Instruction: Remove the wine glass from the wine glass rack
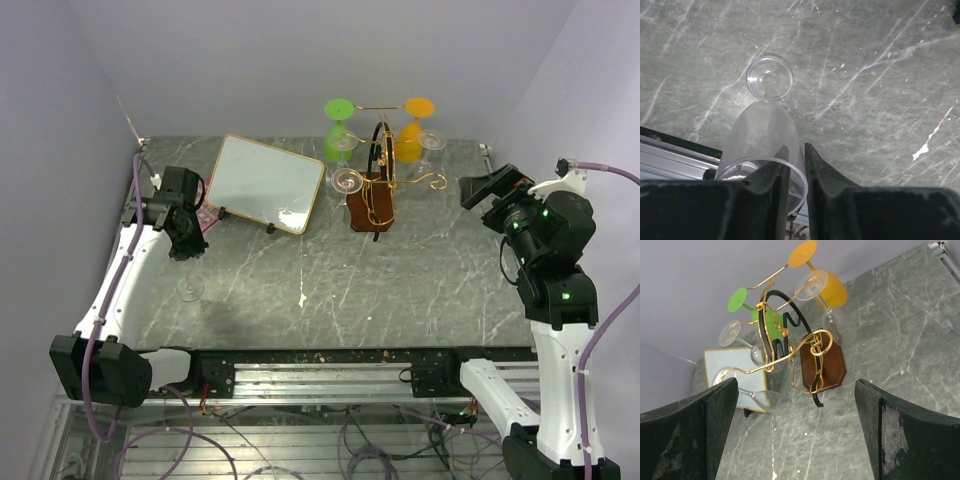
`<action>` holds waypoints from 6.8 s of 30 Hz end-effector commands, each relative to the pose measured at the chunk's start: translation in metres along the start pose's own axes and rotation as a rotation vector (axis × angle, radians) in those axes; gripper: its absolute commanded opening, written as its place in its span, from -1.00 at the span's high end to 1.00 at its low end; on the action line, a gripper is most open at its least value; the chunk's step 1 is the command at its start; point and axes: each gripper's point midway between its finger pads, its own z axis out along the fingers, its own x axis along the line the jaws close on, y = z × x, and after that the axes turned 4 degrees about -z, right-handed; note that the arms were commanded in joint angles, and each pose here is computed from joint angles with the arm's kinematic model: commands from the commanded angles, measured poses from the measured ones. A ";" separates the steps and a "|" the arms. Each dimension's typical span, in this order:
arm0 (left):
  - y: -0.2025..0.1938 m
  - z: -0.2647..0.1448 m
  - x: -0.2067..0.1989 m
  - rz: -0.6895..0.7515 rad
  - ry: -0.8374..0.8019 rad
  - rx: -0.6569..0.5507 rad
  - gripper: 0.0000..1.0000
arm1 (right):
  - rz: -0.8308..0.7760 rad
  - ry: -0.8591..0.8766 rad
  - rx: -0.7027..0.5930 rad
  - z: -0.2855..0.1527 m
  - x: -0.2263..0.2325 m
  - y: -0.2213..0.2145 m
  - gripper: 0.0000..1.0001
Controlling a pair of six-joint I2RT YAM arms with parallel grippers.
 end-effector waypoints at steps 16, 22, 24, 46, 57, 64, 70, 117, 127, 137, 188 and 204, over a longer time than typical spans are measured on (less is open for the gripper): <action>0.026 -0.034 0.030 -0.024 0.099 -0.144 -0.17 | -0.031 -0.005 0.017 0.003 -0.003 -0.006 -0.99; 0.035 -0.054 0.025 -0.034 0.043 -0.203 -0.40 | -0.030 -0.002 0.017 -0.003 -0.003 -0.007 -0.99; 0.039 -0.062 0.021 -0.037 0.007 -0.221 -0.59 | -0.031 -0.006 0.030 -0.004 -0.005 -0.011 -0.99; 0.079 -0.210 -0.113 0.006 -0.956 -0.482 -0.95 | -0.022 0.049 0.143 0.003 -0.003 -0.046 -0.99; 0.046 -0.209 -0.141 -0.041 -1.225 -0.371 -0.96 | 0.171 0.459 0.311 0.024 0.081 -0.055 -0.98; 0.030 -0.203 -0.162 -0.016 -1.249 -0.319 -0.97 | 0.191 0.623 0.437 0.037 0.128 -0.065 -0.82; 0.010 -0.198 -0.185 0.025 -1.232 -0.268 -0.94 | 0.089 0.593 0.501 0.053 0.161 -0.084 -0.68; -0.002 -0.184 -0.185 0.072 -1.164 -0.245 -0.96 | 0.233 0.294 0.560 0.110 0.145 -0.154 0.00; -0.002 -0.185 -0.181 0.077 -1.154 -0.253 -0.96 | 0.264 0.289 0.568 0.117 0.146 -0.161 0.08; -0.003 -0.184 -0.178 0.087 -1.141 -0.259 -0.96 | 0.285 0.291 0.596 0.122 0.148 -0.172 0.11; -0.007 -0.182 -0.172 0.090 -1.124 -0.263 -0.98 | 0.425 0.421 0.572 0.113 0.184 -0.142 1.00; -0.013 -0.179 -0.168 0.087 -1.123 -0.254 -0.98 | 0.496 0.412 0.561 0.127 0.192 -0.137 1.00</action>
